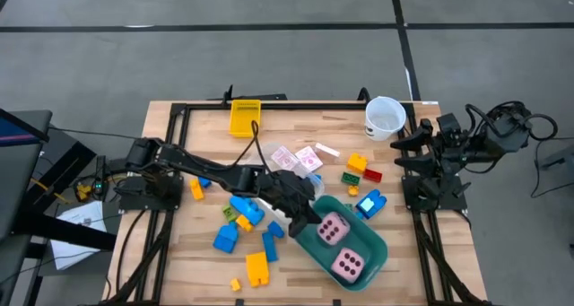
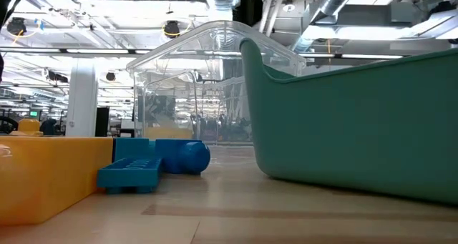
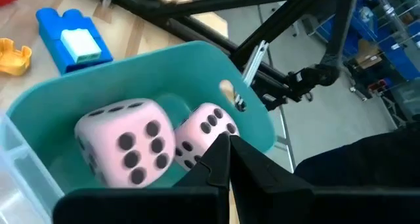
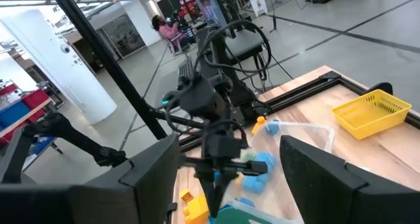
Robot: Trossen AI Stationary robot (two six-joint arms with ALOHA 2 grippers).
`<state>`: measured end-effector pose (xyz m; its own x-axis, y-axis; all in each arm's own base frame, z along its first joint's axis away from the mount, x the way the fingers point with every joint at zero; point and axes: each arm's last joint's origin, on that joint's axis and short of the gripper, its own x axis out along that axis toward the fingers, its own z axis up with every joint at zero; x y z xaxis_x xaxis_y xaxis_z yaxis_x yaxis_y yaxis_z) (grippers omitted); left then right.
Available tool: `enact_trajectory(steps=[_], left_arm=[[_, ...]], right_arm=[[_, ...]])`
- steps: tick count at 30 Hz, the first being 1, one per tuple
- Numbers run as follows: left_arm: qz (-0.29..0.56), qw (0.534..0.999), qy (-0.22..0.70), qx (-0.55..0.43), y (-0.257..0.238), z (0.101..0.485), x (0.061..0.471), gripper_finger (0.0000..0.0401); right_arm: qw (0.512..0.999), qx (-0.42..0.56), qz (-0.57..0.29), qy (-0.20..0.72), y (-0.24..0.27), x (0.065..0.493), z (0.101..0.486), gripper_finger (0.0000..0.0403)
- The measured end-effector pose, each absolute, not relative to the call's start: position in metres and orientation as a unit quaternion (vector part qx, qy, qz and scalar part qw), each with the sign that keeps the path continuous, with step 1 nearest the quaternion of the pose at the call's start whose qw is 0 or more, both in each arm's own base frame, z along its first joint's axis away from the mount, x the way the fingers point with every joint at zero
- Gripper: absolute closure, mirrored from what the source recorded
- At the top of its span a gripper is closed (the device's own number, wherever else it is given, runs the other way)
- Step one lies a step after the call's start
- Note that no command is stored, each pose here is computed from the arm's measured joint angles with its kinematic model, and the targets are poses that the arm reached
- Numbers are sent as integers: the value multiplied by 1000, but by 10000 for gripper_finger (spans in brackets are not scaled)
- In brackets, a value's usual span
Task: Pick & Place Toys
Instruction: Put the blue game pieces into the transparent bin
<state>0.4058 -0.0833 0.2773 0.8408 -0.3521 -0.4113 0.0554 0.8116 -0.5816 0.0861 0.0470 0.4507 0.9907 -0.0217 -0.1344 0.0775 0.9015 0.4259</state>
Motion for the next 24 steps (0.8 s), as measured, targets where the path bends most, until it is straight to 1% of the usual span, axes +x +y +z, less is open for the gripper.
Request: enact_trajectory(steps=[6,10,18,24], left_arm=[[-121,928,236,-262,-80,304,390,400],[-107,936,227,-248,-74,323,375,401],[-60,945,229,-227,-64,358,333,401],[-57,940,238,-239,-61,381,297,401]], right_arm=[[974,214,-39,58,46,86,451,148],[974,213,-47,56,46,86,451,148],[974,214,-55,52,45,86,451,148],[973,215,-64,46,45,87,452,148]])
